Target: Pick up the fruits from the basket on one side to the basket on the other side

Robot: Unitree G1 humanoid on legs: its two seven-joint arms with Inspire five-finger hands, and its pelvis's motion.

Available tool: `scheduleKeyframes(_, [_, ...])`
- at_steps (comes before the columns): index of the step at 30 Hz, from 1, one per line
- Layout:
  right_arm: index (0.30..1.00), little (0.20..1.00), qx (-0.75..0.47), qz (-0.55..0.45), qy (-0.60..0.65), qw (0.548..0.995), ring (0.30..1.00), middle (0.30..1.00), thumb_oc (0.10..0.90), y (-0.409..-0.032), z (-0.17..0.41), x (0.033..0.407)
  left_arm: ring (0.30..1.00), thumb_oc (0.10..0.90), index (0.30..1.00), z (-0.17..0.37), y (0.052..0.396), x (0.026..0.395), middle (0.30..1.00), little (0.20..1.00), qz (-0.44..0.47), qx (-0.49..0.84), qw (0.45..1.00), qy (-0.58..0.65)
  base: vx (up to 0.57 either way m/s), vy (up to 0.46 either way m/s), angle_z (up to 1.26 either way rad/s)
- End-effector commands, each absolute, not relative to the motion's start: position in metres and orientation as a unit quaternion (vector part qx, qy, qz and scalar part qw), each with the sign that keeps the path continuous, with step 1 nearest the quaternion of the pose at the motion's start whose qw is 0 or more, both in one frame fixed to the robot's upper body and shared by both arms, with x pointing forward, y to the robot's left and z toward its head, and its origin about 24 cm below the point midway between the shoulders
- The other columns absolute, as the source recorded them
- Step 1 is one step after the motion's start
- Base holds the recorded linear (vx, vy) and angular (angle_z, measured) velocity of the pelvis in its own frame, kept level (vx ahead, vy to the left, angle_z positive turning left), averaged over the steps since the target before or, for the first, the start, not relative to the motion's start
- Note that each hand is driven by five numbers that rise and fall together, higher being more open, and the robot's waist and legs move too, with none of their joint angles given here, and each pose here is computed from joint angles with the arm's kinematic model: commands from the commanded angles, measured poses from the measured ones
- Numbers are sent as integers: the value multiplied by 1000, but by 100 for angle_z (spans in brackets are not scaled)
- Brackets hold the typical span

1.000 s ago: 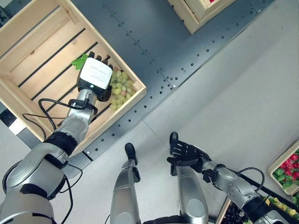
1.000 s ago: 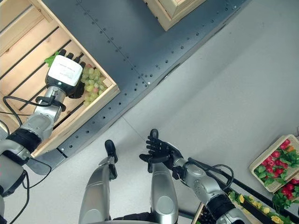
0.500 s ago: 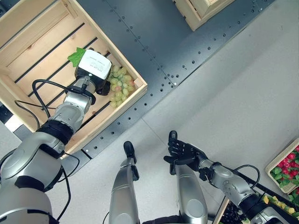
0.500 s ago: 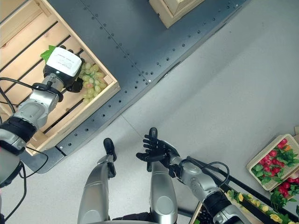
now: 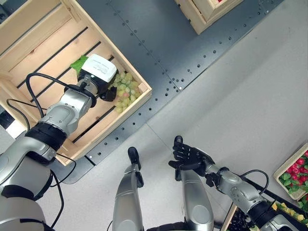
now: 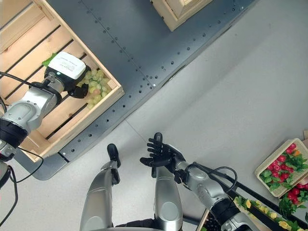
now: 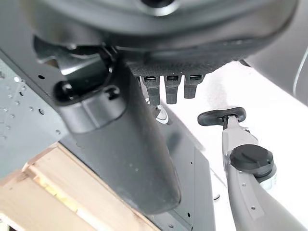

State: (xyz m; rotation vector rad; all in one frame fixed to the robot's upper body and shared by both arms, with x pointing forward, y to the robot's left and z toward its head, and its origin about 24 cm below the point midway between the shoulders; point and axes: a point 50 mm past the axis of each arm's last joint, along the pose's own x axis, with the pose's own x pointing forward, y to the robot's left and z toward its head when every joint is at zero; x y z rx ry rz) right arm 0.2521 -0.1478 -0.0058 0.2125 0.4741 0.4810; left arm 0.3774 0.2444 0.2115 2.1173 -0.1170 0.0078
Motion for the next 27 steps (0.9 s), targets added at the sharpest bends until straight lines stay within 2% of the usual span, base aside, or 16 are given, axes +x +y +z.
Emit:
scheduleKeyframes(1, [900,900,116,235,218,940,900,900,800,-161,4,241,900,800,900,227,246,372,900,900,40,875,480,-55,14,-31,0])
scheduleKeyframes(16, [900,900,122,229,215,941,900,900,800,-166,5,236,900,800,900,257,267,358,900,900,141,853,501,-38,2,-13,0])
scheduleKeyframes(23, [900,900,124,230,214,941,900,900,800,-169,7,233,900,800,900,264,267,352,900,900,153,857,491,-28,0,0,0])
scheduleKeyframes(27, [900,900,126,226,213,942,900,900,800,-169,7,231,900,800,900,263,269,348,900,900,154,846,510,-26,0,0,0])
